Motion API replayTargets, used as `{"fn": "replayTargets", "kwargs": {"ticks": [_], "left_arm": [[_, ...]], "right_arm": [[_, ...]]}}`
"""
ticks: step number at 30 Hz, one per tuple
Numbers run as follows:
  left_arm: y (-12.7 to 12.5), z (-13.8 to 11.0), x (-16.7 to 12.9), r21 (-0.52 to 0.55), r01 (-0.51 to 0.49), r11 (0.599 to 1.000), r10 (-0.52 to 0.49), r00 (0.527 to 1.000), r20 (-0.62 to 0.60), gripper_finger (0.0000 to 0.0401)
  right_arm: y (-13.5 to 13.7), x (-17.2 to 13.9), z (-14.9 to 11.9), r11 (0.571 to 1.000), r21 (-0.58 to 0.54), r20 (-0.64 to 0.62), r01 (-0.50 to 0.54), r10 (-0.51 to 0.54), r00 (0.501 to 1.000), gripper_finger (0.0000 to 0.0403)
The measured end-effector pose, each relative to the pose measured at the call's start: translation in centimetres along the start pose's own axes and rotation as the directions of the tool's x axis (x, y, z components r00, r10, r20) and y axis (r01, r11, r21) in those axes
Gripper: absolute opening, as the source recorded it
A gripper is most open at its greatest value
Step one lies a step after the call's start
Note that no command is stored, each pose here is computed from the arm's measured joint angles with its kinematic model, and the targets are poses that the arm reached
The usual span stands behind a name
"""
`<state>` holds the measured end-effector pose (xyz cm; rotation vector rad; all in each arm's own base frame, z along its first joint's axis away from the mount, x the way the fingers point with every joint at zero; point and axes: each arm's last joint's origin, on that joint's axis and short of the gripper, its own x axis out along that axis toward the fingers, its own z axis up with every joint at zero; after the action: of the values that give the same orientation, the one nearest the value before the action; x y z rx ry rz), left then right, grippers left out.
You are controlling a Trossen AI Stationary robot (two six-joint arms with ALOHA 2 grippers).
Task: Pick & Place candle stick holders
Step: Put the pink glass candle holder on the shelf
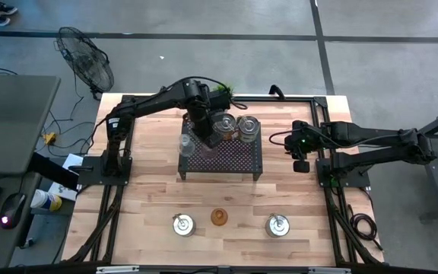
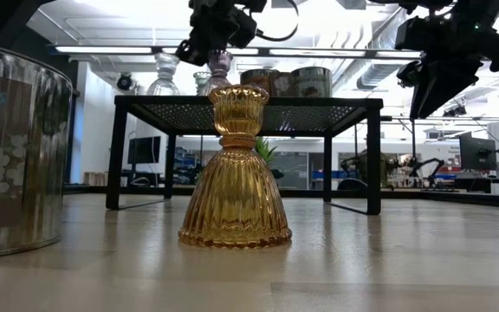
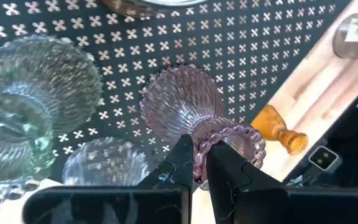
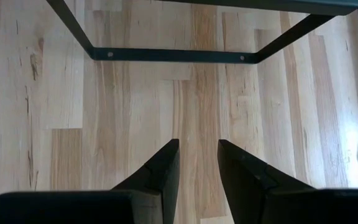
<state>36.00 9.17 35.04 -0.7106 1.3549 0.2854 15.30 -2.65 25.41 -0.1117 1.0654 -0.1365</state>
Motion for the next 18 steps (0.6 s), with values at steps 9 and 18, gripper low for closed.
{"fn": "replayTargets", "kwargs": {"ticks": [9,18], "left_arm": [[0.02,-0.14,-0.16,-0.007,-0.019,1.000,0.019,1.000,0.011,0.0015],[0.07,-0.13,-0.17,-0.024,-0.036,0.999,0.036,0.999,0.017,0.0029]], "right_arm": [[0.00,0.00,0.00,1.000,0.000,0.000,0.000,0.000,1.000,0.0101],[0.00,0.00,0.00,1.000,0.000,0.000,0.000,0.000,1.000,0.0101]]}}
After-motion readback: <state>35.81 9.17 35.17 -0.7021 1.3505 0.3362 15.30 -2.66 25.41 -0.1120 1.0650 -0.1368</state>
